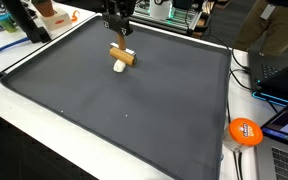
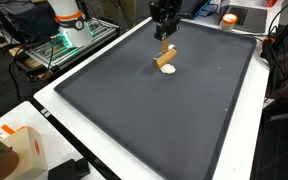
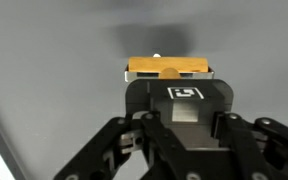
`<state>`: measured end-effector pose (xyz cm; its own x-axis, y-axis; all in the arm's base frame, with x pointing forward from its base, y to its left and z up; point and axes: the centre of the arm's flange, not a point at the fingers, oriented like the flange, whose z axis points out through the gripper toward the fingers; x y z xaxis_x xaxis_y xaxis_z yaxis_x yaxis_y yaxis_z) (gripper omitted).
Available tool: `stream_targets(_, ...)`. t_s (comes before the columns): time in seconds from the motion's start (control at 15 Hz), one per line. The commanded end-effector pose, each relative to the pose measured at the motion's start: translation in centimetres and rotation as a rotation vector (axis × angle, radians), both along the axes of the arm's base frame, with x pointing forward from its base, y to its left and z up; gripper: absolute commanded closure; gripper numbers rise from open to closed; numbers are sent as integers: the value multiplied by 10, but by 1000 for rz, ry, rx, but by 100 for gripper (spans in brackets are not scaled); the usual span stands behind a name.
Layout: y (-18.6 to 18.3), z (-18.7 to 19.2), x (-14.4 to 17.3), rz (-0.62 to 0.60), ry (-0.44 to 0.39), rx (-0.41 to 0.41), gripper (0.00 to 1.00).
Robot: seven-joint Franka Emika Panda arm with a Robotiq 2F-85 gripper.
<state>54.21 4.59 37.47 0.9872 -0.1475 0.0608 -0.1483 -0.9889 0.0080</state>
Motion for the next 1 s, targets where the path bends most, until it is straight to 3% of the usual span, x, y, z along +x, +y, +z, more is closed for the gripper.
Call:
stream_targets(0.0,-14,-9,6,-31,-24,3,78)
stream_targets(0.13,-18,-15,11,-41,-26,9,78)
stream_targets(0.93,-16,-44,17,21,185,41,78)
